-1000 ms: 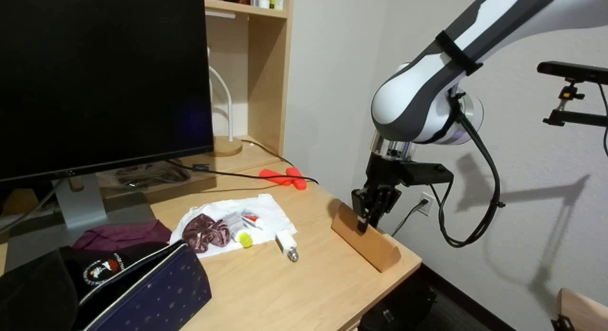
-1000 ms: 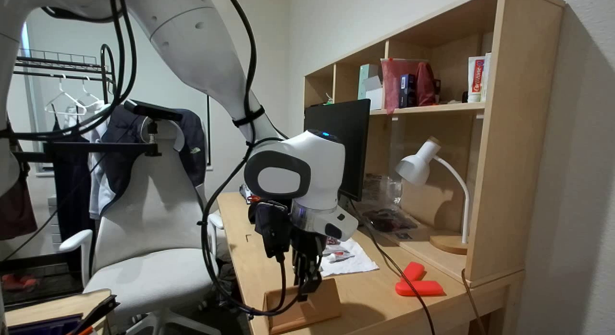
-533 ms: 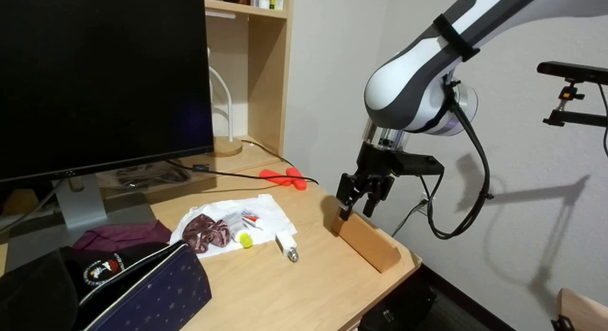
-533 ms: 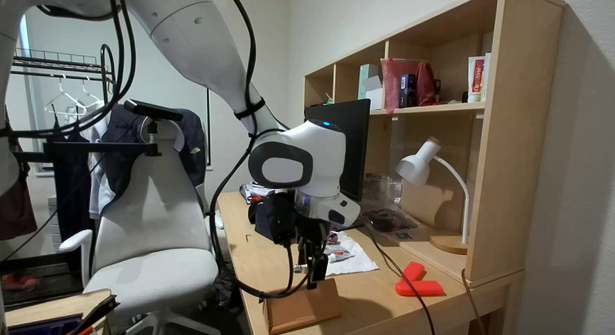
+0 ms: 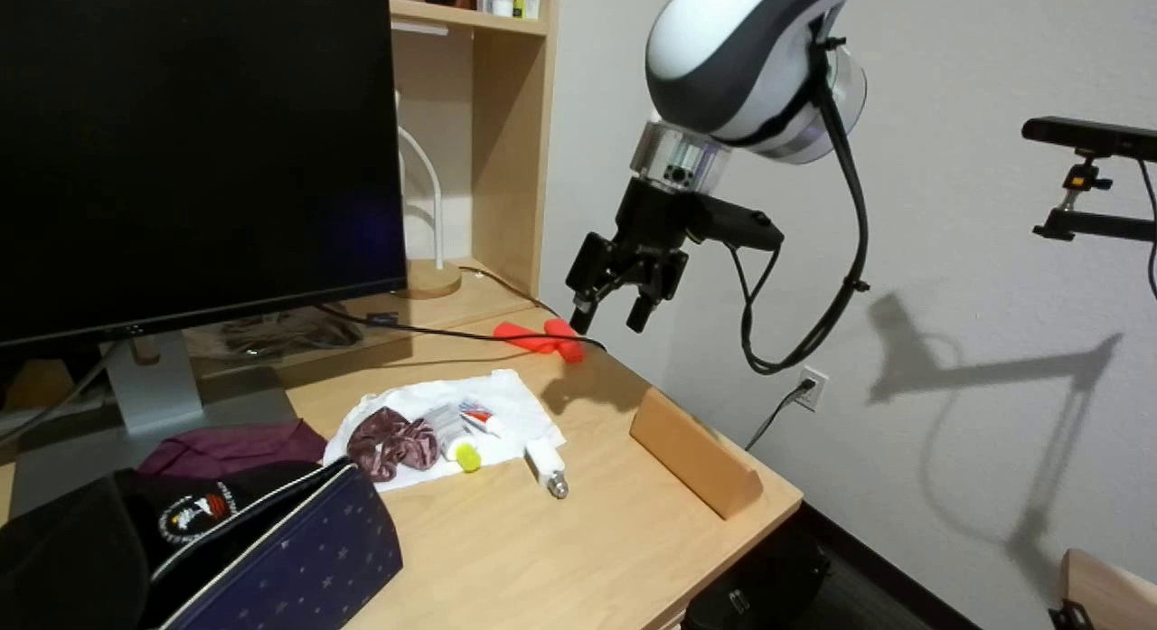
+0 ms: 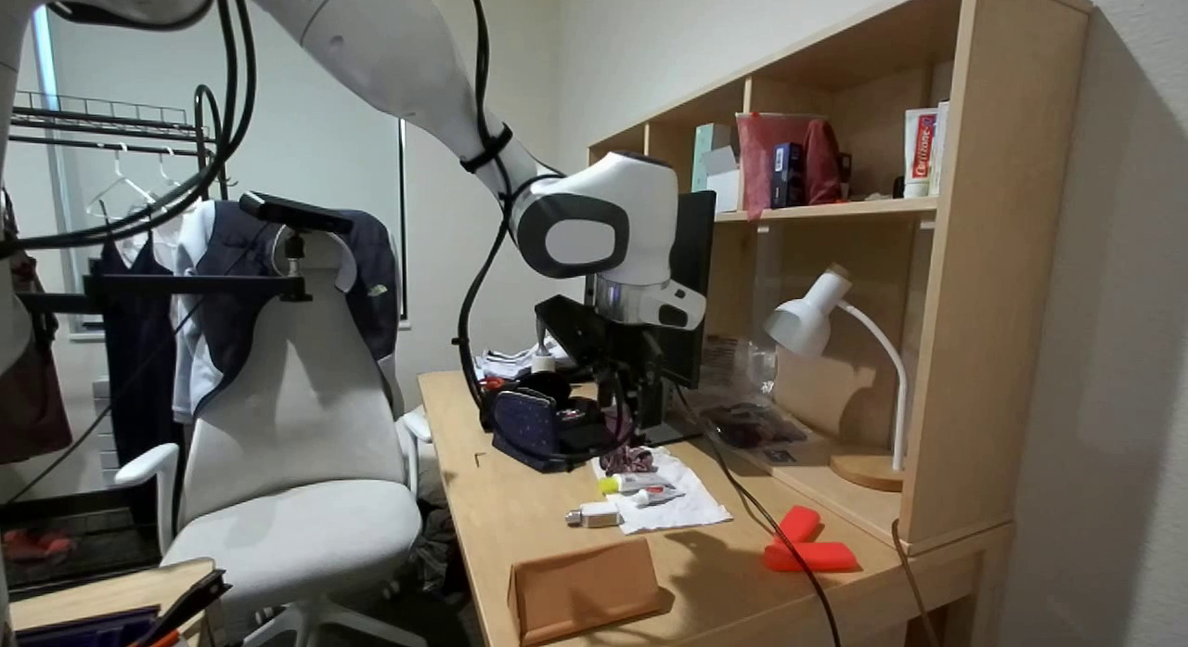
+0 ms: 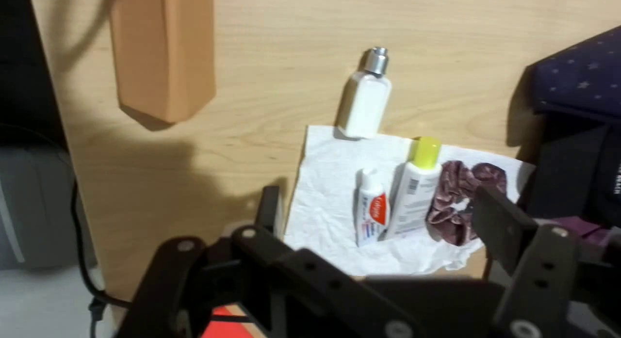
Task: Put the case on the cloth directly on the table
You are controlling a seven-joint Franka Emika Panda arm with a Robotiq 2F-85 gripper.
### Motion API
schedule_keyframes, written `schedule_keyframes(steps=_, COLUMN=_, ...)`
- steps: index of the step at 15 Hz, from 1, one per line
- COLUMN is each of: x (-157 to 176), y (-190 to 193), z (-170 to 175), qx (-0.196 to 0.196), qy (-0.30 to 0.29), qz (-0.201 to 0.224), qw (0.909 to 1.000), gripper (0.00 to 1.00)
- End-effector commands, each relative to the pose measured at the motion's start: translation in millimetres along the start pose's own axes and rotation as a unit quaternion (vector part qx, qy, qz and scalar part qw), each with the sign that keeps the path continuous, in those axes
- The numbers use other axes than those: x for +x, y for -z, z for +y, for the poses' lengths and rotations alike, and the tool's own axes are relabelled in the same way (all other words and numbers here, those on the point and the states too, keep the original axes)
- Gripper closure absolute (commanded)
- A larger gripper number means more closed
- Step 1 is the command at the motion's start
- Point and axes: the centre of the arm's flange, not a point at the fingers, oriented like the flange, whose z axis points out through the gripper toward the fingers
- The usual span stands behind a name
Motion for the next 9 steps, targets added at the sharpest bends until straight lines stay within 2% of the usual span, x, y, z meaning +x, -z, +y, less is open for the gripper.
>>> schedule_keyframes(steps=1, x=36.6, y=-14.1, z=-27.3, qx=0.041, qy=0.057, qz=-0.028, qw=0.9972, gripper=0.0)
schedule_keyframes(steps=6, x=50.9, y=-62.2, z=-47.5, qx=0.062, qy=0.049, qz=-0.083, qw=0.9934, gripper=0.0)
schedule_keyframes(steps=9, x=46.4, y=-92.2, z=-57.5, qx=0.049, qy=0.034, qz=-0.117, qw=0.9914, gripper=0.0)
